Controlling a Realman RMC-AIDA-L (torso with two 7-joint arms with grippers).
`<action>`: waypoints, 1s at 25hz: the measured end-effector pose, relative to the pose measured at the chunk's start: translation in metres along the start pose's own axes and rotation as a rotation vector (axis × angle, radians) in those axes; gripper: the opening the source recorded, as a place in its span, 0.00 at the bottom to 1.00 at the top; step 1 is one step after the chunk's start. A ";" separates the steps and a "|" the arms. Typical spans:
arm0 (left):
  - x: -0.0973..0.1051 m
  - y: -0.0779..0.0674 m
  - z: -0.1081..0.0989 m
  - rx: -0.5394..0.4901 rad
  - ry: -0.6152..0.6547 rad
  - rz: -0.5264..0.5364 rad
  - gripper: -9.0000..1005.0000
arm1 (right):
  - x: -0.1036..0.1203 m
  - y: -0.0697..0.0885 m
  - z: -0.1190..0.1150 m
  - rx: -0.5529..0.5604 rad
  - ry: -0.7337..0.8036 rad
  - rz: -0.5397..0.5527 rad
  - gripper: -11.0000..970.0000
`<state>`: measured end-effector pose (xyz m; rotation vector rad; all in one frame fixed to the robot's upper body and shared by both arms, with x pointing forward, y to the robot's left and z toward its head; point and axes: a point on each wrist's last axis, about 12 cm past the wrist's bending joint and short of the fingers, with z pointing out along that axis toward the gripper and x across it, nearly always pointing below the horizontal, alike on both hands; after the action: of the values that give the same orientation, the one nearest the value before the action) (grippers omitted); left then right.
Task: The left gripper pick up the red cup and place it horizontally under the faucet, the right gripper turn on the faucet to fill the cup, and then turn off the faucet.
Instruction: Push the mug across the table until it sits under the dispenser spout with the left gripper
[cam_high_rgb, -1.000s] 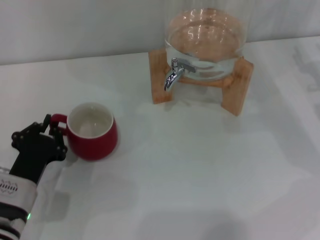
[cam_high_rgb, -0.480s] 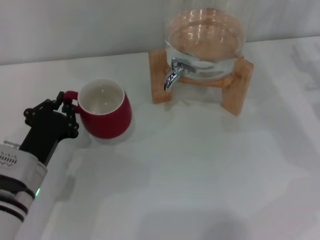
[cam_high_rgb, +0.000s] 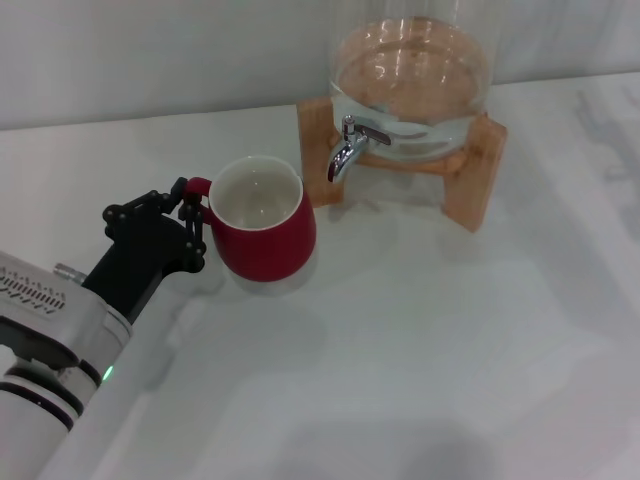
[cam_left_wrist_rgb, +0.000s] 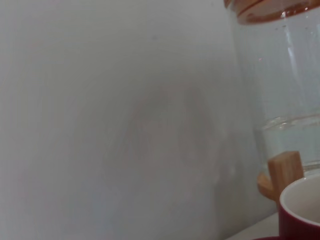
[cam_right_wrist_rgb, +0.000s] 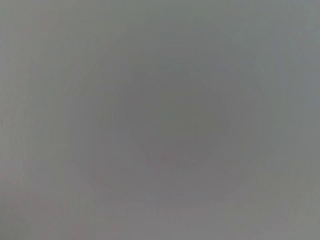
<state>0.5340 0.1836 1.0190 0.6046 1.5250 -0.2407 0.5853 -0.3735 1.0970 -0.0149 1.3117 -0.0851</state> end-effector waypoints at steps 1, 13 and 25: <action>0.000 -0.001 0.000 0.004 -0.001 0.001 0.10 | 0.000 0.000 0.000 0.000 0.000 0.000 0.70; 0.004 -0.009 -0.001 0.041 0.032 -0.001 0.10 | 0.002 0.003 -0.001 -0.013 0.005 0.002 0.70; 0.007 -0.006 0.004 0.041 0.080 0.004 0.10 | 0.002 0.008 -0.001 -0.044 0.007 -0.003 0.70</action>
<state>0.5345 0.1782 1.0108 0.6564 1.5992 -0.2470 0.5849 -0.3655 1.0939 -0.0544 1.3209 -0.0588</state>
